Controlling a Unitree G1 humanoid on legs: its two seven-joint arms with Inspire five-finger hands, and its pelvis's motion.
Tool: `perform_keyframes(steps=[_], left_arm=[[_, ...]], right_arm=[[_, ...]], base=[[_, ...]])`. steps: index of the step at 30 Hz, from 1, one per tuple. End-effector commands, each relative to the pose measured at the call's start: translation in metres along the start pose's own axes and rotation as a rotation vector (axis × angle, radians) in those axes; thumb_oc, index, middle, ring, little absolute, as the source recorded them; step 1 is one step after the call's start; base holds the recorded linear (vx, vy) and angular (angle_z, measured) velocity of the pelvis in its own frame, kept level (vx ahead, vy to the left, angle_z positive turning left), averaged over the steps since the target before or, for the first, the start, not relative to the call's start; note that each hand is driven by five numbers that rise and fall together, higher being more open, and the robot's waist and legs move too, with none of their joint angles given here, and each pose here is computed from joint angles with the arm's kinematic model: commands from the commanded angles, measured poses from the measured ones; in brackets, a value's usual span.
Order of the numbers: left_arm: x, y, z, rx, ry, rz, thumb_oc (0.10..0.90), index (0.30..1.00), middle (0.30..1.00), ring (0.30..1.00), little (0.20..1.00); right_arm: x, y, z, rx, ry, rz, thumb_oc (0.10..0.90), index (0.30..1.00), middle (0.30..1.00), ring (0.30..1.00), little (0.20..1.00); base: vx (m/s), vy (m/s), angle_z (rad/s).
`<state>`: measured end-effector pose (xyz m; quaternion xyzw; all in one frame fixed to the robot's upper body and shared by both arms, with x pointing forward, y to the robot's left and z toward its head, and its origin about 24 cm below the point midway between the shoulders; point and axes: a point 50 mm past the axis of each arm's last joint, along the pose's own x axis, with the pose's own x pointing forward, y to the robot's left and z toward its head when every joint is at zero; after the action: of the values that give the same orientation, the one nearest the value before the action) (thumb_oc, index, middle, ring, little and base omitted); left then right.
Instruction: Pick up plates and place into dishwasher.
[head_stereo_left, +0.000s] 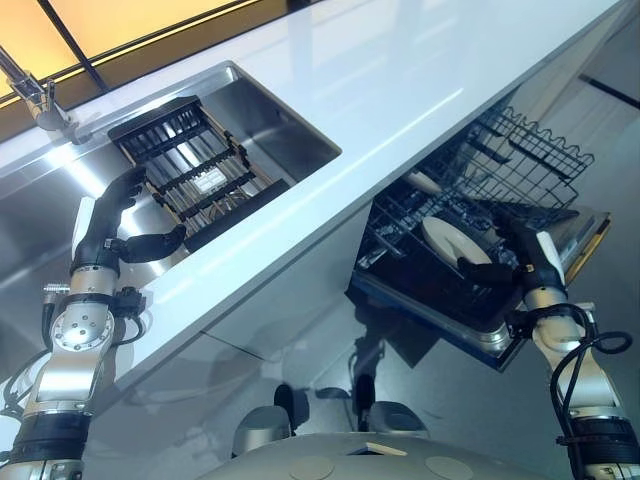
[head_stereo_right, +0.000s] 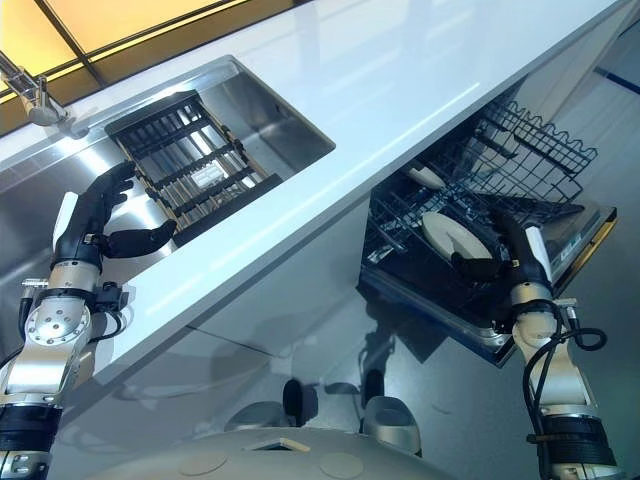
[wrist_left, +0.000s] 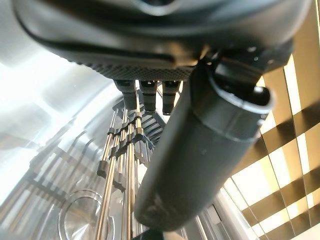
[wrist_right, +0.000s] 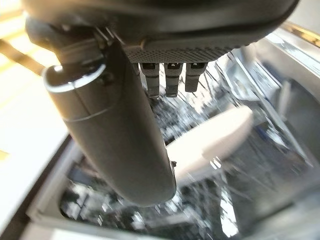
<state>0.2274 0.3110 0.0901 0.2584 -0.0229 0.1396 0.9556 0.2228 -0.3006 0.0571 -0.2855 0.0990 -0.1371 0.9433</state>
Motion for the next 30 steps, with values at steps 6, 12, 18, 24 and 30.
perform_keyframes(steps=[6,12,18,24,30], left_arm=[[0.004,0.017,0.026,-0.006,-0.158,0.085,0.800,0.900,0.900,0.900,0.900],[0.004,0.014,0.023,-0.010,-0.156,0.099,0.800,0.900,0.900,0.900,0.900],[0.003,0.013,0.020,-0.009,-0.159,0.106,0.800,0.900,0.900,0.900,0.900],[0.013,0.004,0.024,-0.006,-0.166,0.071,0.800,0.900,0.900,0.900,0.900],[0.016,-0.003,0.027,-0.006,-0.166,0.050,0.800,0.900,0.900,0.900,0.900]], right_arm=[[0.003,-0.043,0.048,0.057,-0.282,-0.270,0.800,0.900,0.900,0.900,0.900],[0.003,-0.034,0.041,0.361,-0.240,-0.313,0.800,0.900,0.900,0.900,0.900],[0.005,0.009,-0.007,0.925,0.019,-0.324,0.800,0.900,0.900,0.900,0.900],[0.015,0.015,-0.031,1.134,0.166,-0.498,0.800,0.900,0.900,0.900,0.900],[0.014,0.006,-0.042,1.102,0.236,-0.771,0.800,0.900,0.900,0.900,0.900]], base=[[-0.01,0.019,-0.02],[-0.01,0.018,-0.01],[0.02,0.034,0.01],[0.03,0.012,0.06],[0.03,0.022,0.10]])
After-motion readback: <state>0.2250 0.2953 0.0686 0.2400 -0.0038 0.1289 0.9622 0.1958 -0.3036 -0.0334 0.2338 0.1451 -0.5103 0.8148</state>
